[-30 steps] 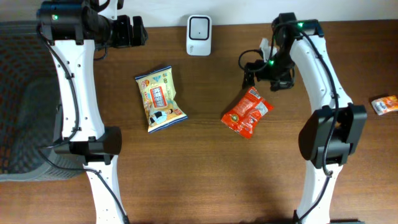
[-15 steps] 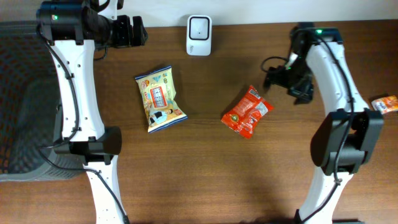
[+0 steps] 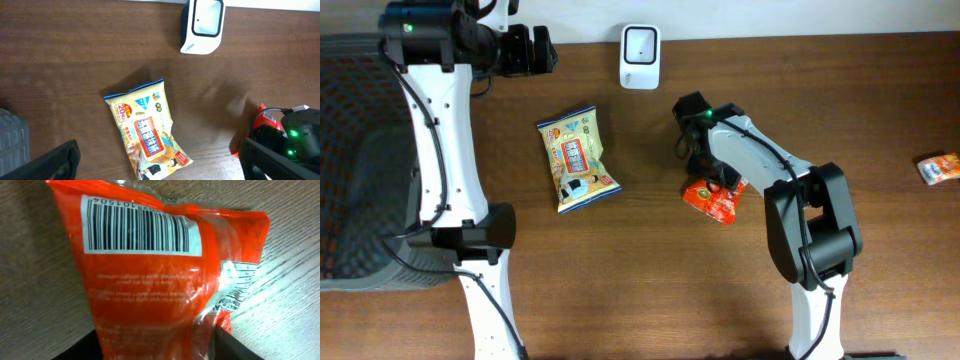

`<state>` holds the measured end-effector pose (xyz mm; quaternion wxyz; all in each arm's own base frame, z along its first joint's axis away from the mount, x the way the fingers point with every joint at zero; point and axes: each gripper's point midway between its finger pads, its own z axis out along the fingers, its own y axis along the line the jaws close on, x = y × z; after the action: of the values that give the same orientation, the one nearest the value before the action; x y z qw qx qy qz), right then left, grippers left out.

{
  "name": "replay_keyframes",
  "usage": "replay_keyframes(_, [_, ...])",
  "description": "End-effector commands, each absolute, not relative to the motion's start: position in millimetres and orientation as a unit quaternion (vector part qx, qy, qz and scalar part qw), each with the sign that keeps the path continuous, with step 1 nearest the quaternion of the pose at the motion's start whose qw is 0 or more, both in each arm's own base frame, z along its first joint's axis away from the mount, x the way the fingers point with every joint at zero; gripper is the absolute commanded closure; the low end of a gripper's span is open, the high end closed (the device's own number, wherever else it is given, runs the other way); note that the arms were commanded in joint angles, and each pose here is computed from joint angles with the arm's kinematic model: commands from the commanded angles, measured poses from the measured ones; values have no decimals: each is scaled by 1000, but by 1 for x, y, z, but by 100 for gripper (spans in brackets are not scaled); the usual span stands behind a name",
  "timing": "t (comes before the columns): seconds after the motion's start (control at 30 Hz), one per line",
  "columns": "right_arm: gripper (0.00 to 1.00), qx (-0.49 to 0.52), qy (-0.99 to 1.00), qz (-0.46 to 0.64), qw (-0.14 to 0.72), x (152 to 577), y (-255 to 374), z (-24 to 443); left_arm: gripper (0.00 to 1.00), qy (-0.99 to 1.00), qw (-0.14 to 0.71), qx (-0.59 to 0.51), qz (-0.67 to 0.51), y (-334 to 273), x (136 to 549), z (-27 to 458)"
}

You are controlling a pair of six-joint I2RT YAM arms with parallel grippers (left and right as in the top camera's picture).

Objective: Scan the item barcode

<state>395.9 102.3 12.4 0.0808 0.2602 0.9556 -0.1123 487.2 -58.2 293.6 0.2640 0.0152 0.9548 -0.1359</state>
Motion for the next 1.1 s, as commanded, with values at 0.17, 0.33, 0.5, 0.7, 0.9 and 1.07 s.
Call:
replay_keyframes(0.17, [96,169,983,-13,71,419,146,59,1,952,272,20,-137,-56,485,300])
replay_keyframes(0.33, [96,-23,950,305,64,435,262,125,1,952,272,20,-137,-56,485,300])
replay_keyframes(0.5, [96,15,879,475,-45,424,281,86,1,952,272,20,-137,-56,485,300])
replay_keyframes(0.7, [36,122,945,298,-66,419,125,15,1,952,272,20,-137,-56,485,300])
replay_keyframes(0.9, [32,8,991,127,-28,426,82,123,1,952,272,20,-137,-56,485,300])
replay_keyframes(1.07, [47,-87,995,48,19,427,169,78,1,952,272,20,-137,-56,485,300])
